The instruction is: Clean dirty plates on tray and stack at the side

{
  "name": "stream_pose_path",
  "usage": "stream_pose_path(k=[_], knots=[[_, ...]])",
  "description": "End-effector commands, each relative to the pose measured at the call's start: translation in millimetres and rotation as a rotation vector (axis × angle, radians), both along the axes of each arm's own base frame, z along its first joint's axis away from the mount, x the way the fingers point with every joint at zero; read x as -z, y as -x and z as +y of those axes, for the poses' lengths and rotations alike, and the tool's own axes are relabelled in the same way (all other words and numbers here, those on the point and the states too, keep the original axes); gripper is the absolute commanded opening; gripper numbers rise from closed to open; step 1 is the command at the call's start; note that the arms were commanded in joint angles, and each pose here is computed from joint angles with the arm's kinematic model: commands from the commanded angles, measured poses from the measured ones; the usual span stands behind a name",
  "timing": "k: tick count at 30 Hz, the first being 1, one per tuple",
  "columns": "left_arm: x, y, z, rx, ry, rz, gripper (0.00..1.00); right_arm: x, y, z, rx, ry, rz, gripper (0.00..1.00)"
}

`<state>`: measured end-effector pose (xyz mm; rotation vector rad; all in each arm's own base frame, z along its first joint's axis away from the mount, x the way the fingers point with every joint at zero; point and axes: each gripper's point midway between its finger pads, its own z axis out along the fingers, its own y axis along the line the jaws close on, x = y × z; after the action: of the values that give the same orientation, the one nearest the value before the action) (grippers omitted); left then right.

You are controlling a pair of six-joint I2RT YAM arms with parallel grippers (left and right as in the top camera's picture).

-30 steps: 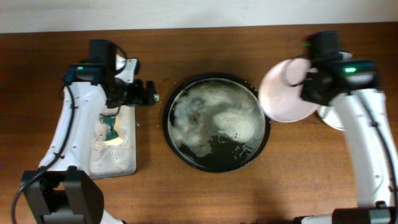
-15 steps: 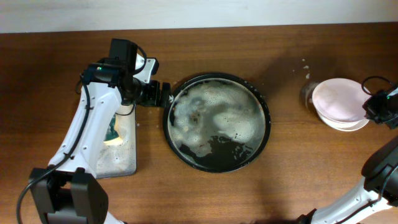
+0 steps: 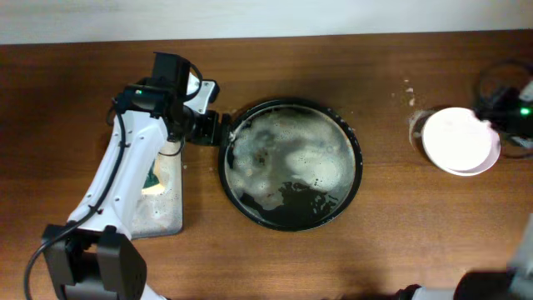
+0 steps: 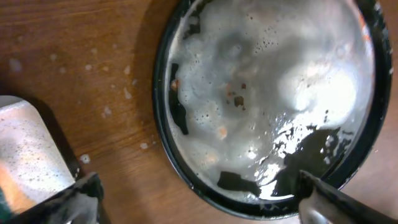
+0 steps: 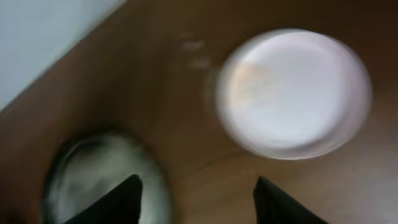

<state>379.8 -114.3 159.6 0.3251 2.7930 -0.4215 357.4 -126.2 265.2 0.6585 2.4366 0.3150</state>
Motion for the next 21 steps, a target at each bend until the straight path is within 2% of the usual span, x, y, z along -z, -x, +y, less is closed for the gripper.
stream_pose_path(k=[1,5,8,10,12,14,16,17,21], knots=[[-51,7,9,0.011,-0.051,-0.159,0.94,-42,21,103,-0.283,0.035,-0.077,0.62],[-115,30,42,-0.142,-0.128,-0.333,0.96,-29,31,186,-0.470,0.034,0.002,0.64],[-137,55,57,-0.173,-0.170,-0.377,0.98,-21,37,225,-0.585,0.172,0.019,0.66],[-138,76,62,-0.172,-0.186,-0.346,0.99,-29,45,246,-0.639,0.299,-0.026,0.70],[-134,85,65,-0.171,-0.199,-0.316,0.99,-34,50,259,-0.672,0.335,-0.055,0.75],[-130,87,65,-0.168,-0.205,-0.294,0.99,-35,52,271,-0.706,0.333,-0.072,0.88],[-130,87,65,-0.168,-0.205,-0.295,0.99,-36,53,275,-0.716,0.331,-0.079,0.93],[-130,87,65,-0.168,-0.205,-0.295,0.99,-36,53,275,-0.716,0.331,-0.079,1.00],[-130,87,65,-0.167,-0.205,-0.295,0.99,-35,56,279,-0.733,0.309,-0.075,0.99]])
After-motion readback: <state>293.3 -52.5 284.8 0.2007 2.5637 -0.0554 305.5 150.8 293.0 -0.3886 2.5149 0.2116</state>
